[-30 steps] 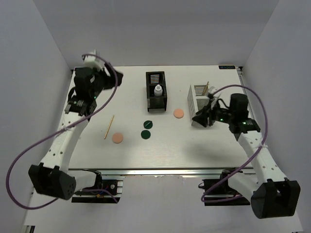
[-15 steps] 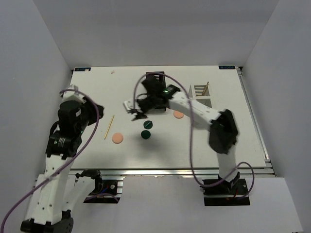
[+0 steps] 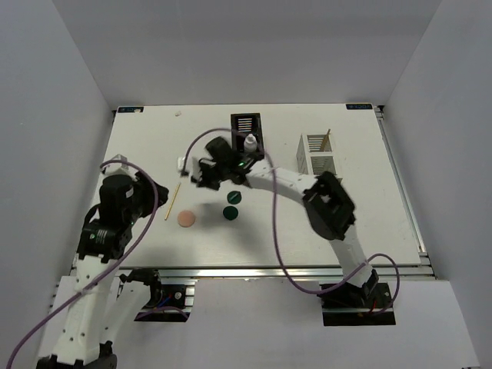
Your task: Organize the makeup
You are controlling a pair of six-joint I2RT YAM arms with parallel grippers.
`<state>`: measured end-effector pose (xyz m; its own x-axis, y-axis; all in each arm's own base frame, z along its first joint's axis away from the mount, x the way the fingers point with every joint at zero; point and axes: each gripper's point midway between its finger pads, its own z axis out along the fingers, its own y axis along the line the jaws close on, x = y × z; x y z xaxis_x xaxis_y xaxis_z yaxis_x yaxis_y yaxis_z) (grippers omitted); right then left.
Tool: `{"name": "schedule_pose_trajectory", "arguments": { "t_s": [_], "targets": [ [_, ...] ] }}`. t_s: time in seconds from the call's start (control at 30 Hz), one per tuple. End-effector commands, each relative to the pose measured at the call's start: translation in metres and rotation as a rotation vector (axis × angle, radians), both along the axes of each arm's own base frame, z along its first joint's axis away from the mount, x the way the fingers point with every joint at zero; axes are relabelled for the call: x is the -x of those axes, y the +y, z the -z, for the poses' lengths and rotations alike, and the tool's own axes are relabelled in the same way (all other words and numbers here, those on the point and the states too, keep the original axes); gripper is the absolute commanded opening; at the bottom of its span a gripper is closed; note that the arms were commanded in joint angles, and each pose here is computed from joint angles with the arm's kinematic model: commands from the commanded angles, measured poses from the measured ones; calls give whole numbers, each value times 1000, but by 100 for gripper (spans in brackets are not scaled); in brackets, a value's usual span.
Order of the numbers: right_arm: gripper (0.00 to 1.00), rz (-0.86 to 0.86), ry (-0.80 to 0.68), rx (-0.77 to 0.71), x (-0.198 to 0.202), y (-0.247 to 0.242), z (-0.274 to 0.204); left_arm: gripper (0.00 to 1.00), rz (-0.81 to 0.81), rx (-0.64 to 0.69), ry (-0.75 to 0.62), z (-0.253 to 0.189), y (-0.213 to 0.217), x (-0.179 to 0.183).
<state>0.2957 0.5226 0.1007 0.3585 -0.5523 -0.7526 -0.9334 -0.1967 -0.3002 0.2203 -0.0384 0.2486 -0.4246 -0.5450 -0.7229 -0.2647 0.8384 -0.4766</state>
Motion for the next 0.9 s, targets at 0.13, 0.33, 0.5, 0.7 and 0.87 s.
{"name": "schedule_pose_trajectory", "arguments": {
  "t_s": [0.13, 0.33, 0.5, 0.7, 0.87],
  "targets": [
    [89, 386, -138, -588, -57, -124, -229, 59, 314, 17, 123, 67, -51, -47],
    [74, 490, -61, -629, -47, -217, -268, 66, 367, -157, 236, 128, -35, -86],
    [0, 509, -1, -597, -29, -265, -261, 64, 335, -333, 283, 145, -11, -127],
    [0, 597, 2, -606, -24, -311, -255, 59, 367, -444, 354, 171, -1, -157],
    [2, 668, 47, -642, -26, -335, -257, 48, 411, -483, 411, 195, 2, -161]
  ]
}}
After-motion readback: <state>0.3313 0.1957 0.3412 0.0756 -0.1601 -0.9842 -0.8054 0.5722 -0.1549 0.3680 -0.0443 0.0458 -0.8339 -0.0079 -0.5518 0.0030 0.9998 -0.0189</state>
